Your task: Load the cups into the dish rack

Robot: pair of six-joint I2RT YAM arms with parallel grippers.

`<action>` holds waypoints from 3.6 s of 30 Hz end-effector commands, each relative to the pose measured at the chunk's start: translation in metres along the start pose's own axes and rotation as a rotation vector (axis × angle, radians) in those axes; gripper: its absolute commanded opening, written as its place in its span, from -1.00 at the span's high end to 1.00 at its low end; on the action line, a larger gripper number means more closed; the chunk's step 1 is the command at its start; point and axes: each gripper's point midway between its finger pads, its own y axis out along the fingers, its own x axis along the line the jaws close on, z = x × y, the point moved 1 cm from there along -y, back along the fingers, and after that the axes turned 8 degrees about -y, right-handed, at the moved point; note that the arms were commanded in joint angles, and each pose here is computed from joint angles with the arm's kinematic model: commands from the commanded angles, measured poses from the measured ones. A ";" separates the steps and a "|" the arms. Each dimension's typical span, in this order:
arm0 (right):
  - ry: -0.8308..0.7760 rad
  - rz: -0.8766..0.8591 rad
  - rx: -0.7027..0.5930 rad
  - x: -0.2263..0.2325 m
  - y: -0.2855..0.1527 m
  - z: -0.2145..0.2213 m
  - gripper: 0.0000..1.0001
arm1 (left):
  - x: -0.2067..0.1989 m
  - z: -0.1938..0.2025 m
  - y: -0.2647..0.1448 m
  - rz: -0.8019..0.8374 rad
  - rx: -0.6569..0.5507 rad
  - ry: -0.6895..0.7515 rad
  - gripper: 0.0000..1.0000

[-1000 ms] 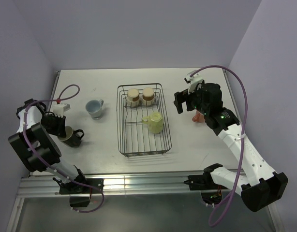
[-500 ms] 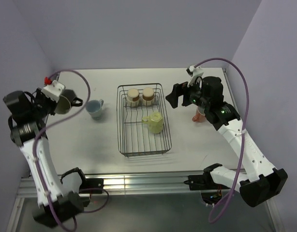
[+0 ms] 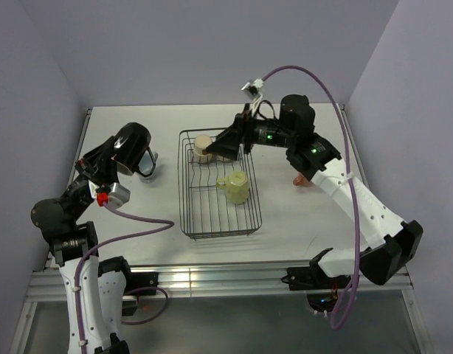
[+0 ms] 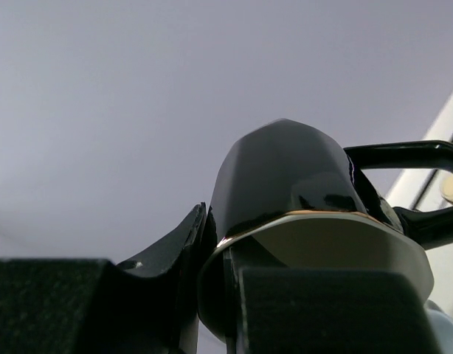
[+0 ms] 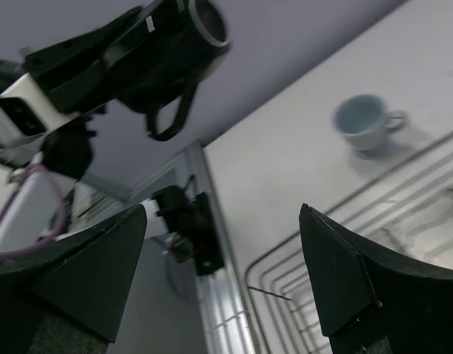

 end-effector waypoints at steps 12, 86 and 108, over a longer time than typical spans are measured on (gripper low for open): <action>0.086 -0.540 -0.032 0.111 0.071 -0.026 -0.76 | 0.037 -0.098 -0.003 -0.076 -0.262 0.386 0.99; -0.151 -0.258 0.013 0.009 0.066 -0.007 1.00 | 0.024 0.032 -0.005 -0.088 0.212 0.025 -0.98; -0.502 0.016 0.375 -0.056 0.039 0.132 1.00 | 0.005 0.103 0.024 -0.201 0.679 -1.250 -0.99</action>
